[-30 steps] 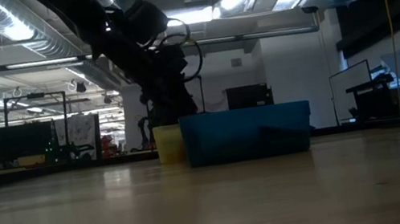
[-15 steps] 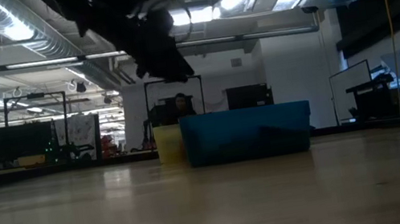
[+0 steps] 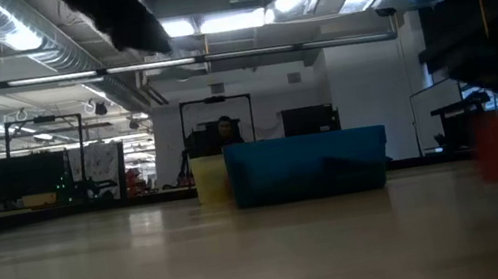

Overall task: Sort blocks by size
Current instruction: Put the red arch block into the yellow bin

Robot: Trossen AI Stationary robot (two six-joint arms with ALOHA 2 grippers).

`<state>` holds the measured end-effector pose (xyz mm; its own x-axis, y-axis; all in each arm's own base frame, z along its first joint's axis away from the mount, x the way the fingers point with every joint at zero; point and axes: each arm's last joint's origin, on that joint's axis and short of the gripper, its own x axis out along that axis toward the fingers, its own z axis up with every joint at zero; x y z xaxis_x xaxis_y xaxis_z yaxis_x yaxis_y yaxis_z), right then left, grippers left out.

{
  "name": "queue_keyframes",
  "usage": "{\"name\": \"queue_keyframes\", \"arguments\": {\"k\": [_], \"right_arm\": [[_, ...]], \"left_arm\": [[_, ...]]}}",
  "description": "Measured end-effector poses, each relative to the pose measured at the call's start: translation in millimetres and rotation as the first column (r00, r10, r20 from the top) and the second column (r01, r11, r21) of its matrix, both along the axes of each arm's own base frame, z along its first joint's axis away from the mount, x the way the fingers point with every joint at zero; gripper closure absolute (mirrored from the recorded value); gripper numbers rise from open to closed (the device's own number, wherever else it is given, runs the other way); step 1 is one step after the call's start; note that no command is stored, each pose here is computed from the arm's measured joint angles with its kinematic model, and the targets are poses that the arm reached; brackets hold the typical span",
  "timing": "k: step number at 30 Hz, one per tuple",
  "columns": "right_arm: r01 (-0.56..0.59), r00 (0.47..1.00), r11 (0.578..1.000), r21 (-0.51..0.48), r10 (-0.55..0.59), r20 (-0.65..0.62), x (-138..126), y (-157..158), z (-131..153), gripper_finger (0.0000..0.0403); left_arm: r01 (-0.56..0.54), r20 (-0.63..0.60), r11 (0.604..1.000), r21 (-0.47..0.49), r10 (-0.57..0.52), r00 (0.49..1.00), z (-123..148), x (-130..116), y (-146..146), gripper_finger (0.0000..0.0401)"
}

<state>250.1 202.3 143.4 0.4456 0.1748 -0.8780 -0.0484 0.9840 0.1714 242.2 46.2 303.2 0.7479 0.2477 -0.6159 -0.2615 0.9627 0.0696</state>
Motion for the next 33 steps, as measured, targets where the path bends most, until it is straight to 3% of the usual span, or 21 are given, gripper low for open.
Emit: {"name": "queue_keyframes", "arguments": {"k": [4,11,18,26,33], "right_arm": [[-0.026,0.998,0.999,-0.039,0.028,0.062,27.2,-19.6,12.8,0.0253],[-0.089,0.970,0.980,-0.177,0.126,0.208,81.6,-68.8,51.3,0.0254],[-0.017,0.942,0.954,-0.300,0.116,0.316,120.9,-139.8,89.5,0.0247],[0.097,0.954,0.922,-0.374,0.021,0.299,128.0,-216.3,99.5,0.0246],[0.214,0.956,0.901,-0.377,-0.114,0.271,120.2,-269.4,97.5,0.0245]], "left_arm": [[0.063,0.068,0.998,0.001,-0.063,0.996,1.4,-28.9,-20.5,0.0221],[0.094,0.228,0.993,-0.071,-0.076,0.971,-27.3,-84.3,-39.4,0.0221],[0.113,0.374,0.984,-0.137,-0.054,0.926,-50.4,-124.4,-44.9,0.0221],[0.145,0.529,0.986,-0.080,-0.081,0.845,-68.1,-142.2,-44.9,0.0221],[0.155,0.667,0.988,-0.004,-0.113,0.737,-95.6,-143.8,-44.8,0.0221]]}}
